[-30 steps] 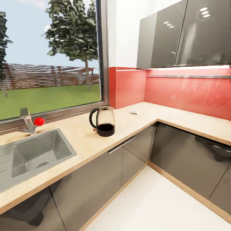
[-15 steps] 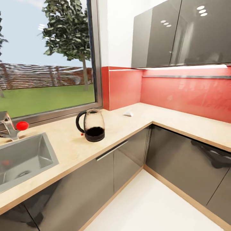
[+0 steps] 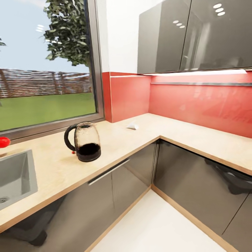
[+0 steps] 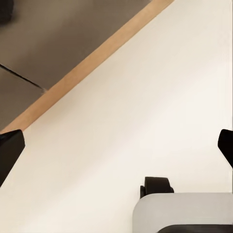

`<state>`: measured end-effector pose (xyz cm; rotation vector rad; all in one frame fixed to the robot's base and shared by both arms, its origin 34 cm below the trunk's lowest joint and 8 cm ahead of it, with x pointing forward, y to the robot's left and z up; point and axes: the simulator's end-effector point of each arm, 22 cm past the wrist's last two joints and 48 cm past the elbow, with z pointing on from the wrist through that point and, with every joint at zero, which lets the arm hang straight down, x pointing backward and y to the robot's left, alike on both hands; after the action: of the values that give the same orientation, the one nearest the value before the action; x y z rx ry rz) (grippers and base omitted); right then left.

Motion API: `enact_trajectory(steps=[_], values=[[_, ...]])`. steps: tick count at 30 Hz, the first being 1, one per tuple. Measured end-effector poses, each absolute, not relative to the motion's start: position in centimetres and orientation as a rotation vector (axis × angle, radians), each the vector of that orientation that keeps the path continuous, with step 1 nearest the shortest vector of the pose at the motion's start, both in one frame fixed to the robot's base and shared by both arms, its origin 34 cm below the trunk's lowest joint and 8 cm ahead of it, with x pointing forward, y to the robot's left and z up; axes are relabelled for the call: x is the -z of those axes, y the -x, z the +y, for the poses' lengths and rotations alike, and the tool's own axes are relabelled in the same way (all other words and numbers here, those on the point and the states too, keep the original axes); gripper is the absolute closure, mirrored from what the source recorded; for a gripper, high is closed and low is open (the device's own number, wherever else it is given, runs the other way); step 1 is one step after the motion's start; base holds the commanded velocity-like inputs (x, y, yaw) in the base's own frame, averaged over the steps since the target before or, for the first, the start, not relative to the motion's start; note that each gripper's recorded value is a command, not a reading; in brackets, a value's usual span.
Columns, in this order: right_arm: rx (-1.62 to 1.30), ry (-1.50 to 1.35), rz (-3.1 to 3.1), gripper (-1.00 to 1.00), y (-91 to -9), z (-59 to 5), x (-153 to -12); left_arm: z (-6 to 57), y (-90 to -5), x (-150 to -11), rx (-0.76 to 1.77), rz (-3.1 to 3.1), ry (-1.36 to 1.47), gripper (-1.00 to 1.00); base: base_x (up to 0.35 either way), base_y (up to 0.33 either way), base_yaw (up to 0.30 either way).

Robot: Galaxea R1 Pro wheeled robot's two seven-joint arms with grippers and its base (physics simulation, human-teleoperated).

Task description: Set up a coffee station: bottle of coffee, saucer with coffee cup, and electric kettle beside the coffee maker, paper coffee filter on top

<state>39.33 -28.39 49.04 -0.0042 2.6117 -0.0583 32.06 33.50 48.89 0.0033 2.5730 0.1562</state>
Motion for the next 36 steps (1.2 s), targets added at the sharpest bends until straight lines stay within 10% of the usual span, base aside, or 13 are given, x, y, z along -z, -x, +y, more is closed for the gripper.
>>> enact_trajectory(steps=[36], values=[[0.056,0.004,2.613,-1.0,-39.3,-28.13,-48.99,33.26,-32.07,-48.86,-0.152,2.573,-0.004,-1.0,0.061,-0.183,0.135]])
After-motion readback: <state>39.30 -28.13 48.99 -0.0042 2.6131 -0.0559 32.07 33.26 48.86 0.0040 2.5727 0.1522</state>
